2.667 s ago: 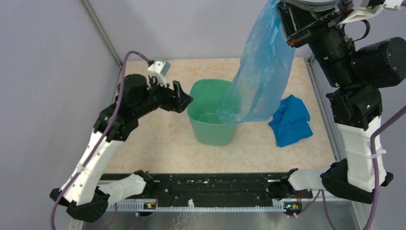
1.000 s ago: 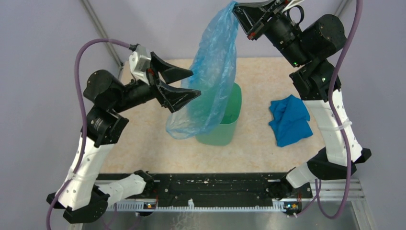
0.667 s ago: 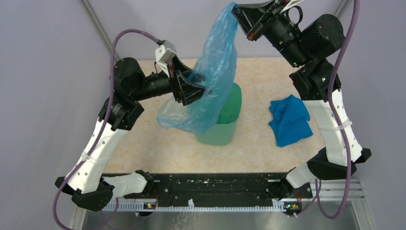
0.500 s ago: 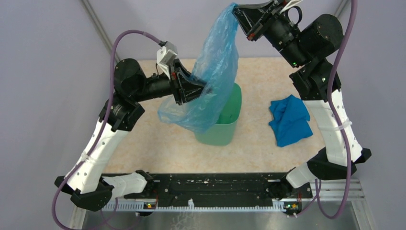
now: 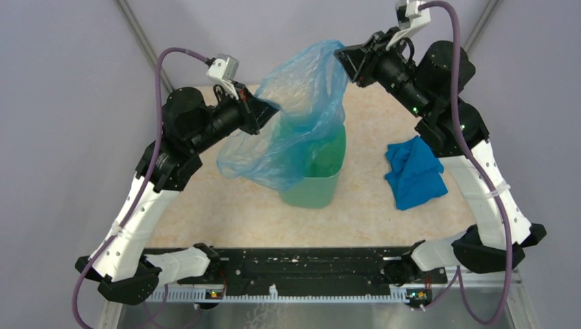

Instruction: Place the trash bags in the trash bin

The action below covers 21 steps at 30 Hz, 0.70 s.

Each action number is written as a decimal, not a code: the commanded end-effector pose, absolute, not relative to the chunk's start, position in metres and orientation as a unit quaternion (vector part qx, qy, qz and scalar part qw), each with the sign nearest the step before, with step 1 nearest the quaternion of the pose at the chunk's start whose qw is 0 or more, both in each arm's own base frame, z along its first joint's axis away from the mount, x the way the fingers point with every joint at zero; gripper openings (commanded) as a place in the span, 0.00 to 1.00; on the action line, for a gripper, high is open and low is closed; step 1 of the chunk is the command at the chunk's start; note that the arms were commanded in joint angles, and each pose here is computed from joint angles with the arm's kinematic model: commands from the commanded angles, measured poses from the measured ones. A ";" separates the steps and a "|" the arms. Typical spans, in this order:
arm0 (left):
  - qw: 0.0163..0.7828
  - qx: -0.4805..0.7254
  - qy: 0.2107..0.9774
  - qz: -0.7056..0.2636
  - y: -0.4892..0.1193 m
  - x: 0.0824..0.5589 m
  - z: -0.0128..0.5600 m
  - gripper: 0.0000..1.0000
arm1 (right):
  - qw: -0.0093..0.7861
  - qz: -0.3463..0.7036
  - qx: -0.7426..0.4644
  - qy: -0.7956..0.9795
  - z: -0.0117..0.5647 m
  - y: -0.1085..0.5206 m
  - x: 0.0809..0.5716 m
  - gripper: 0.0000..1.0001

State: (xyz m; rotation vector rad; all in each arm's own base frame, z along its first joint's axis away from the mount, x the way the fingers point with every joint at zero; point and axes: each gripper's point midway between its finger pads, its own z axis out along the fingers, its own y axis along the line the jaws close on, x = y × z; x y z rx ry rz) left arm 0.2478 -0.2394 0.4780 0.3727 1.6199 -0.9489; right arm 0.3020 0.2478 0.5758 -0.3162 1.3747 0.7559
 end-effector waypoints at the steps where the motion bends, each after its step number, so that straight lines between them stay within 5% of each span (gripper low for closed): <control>1: 0.588 0.095 0.717 -0.362 -0.220 0.264 0.471 0.00 | 0.701 0.306 -0.133 0.631 0.563 0.221 0.286 0.30; 5: 0.583 0.093 0.725 -0.355 -0.223 0.272 0.464 0.00 | 0.678 0.311 -0.134 0.652 0.549 0.218 0.277 0.60; 9: 0.579 0.099 0.728 -0.354 -0.230 0.280 0.459 0.00 | 0.676 0.292 -0.123 0.666 0.545 0.202 0.269 0.77; 21: 0.567 0.115 0.731 -0.362 -0.240 0.282 0.452 0.00 | 0.630 0.304 -0.123 0.704 0.502 0.205 0.259 0.87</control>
